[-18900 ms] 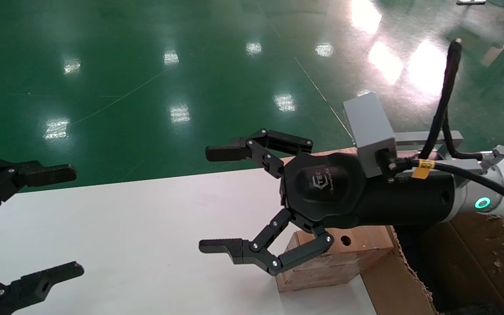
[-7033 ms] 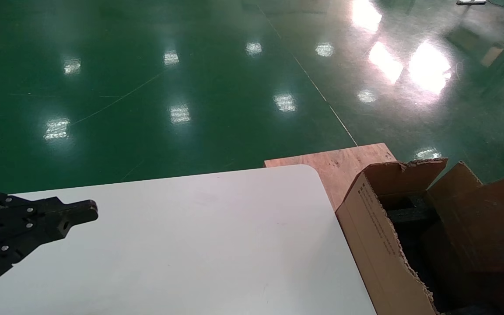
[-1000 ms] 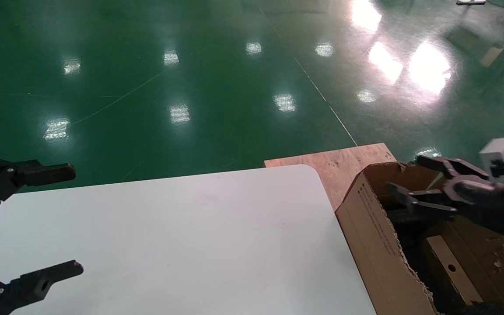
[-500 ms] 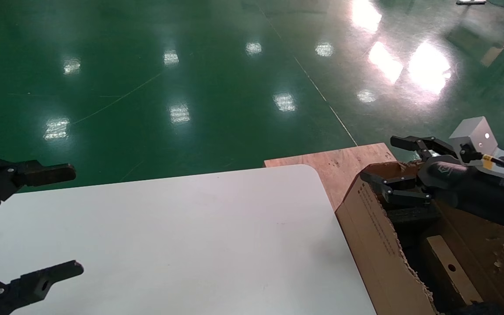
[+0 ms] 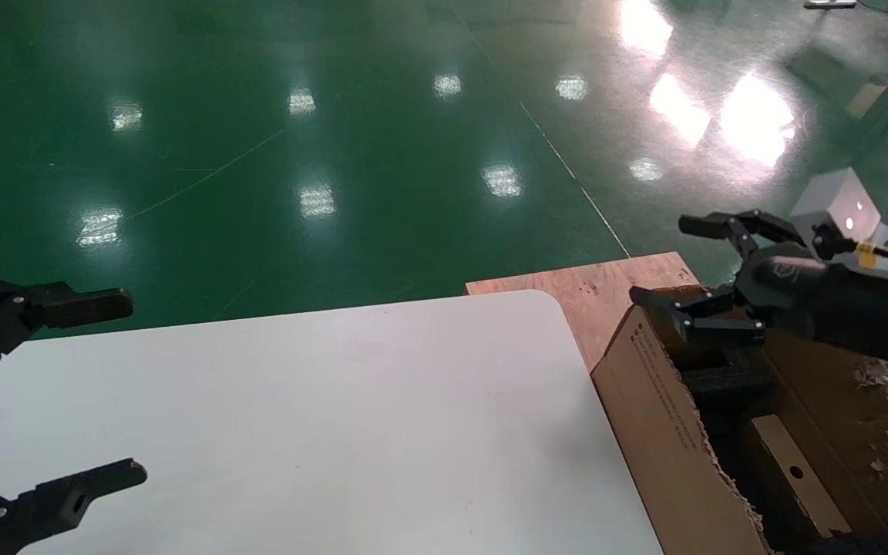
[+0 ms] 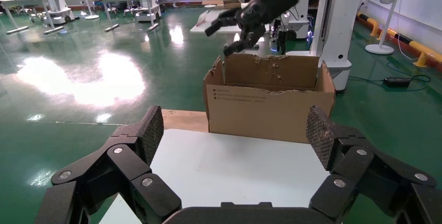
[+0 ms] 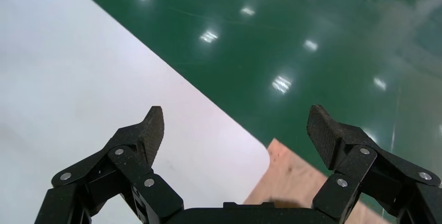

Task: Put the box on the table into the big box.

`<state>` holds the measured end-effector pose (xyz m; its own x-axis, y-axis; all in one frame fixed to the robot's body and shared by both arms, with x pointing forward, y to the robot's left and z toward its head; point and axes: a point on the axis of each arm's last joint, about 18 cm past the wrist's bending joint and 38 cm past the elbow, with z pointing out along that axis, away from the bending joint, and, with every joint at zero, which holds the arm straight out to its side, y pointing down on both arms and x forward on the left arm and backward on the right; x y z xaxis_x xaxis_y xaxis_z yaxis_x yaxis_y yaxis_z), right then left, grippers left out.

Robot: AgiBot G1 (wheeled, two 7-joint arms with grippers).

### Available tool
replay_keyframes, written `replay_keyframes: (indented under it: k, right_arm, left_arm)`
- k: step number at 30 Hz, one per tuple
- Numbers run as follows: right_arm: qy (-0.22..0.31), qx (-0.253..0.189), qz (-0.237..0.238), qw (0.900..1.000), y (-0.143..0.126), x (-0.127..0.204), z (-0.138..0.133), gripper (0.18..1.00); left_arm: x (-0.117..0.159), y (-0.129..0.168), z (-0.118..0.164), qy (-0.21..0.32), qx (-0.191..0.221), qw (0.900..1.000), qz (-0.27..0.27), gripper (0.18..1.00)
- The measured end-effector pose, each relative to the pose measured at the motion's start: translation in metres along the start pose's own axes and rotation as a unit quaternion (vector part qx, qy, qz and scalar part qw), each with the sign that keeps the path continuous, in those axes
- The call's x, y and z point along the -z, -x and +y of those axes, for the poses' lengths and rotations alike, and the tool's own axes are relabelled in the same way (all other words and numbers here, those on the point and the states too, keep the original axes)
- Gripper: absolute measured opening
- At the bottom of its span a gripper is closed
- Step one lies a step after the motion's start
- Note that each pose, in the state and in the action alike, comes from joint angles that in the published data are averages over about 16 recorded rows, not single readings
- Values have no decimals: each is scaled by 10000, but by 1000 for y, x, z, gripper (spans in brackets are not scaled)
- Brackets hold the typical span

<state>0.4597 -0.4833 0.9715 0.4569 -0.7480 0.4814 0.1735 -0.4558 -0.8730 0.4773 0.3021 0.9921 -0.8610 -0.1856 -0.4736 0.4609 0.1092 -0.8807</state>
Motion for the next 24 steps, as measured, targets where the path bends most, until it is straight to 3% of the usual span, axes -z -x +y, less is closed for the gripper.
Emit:
replay_keyframes:
  k: [12,24]
  right_arm:
    - [-165,693,-968,9927,10,-29,-62,1001]
    - [-599,1020,-2051,9716,44,-68,-104,1001]
  left_arm:
    - [0,0,0,0,0,10000,0,1001]
    - [0,0,0,0,0,10000,0,1001]
